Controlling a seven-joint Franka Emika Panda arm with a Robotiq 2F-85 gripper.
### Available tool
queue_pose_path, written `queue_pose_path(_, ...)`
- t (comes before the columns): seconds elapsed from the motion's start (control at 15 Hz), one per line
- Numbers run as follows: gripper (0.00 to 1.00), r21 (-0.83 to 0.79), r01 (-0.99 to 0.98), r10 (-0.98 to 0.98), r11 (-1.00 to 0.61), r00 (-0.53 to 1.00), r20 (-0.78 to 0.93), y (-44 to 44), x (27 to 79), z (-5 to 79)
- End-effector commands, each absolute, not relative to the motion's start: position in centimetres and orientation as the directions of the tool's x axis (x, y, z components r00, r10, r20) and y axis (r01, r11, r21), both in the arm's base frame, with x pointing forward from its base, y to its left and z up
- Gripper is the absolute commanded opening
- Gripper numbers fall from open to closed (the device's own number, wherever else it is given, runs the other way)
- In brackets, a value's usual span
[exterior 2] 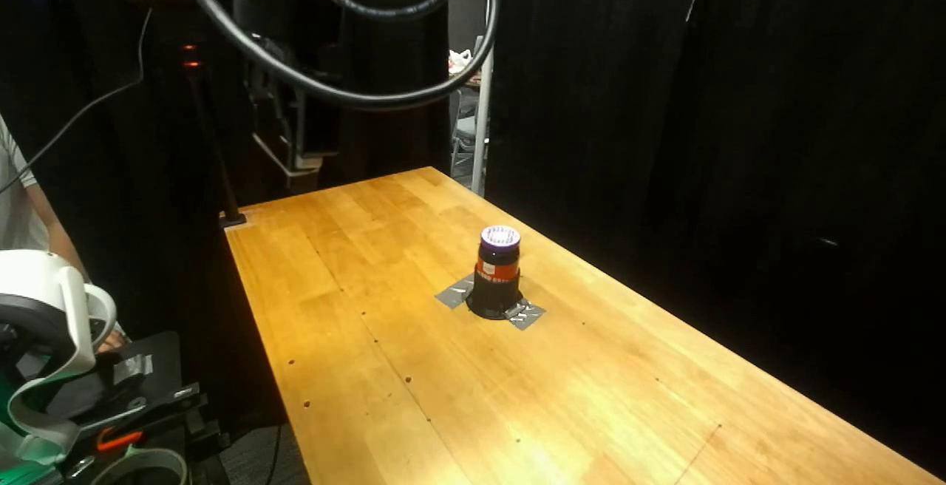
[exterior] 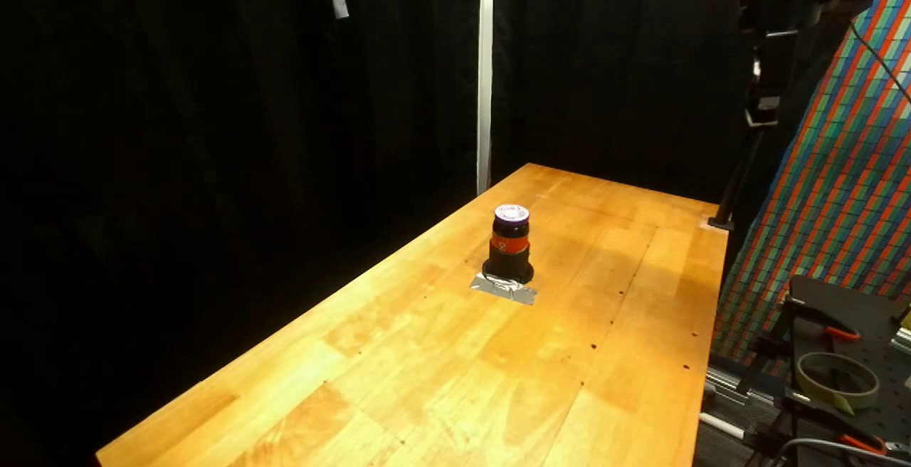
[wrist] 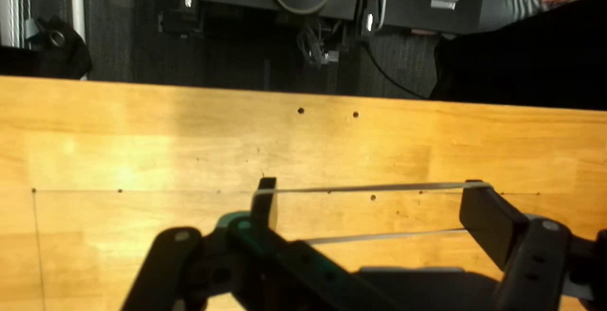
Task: Put the elastic band on the bottom of the brown coffee cup
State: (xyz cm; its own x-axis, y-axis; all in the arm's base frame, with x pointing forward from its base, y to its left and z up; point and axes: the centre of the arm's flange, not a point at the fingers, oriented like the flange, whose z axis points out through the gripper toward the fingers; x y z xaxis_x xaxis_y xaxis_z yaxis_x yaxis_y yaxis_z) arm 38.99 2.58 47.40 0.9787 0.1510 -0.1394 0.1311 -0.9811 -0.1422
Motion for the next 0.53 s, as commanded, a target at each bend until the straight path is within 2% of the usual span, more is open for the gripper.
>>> queue_pose_path(0.0,1.0,-0.091,0.112,0.116,-0.99,0.992,-0.05,8.1,45.6,45.4)
queue_pose_path(0.47,1.0,-0.023,0.076,0.069,-0.997,0.974,0.214,12.7,54.6,39.8)
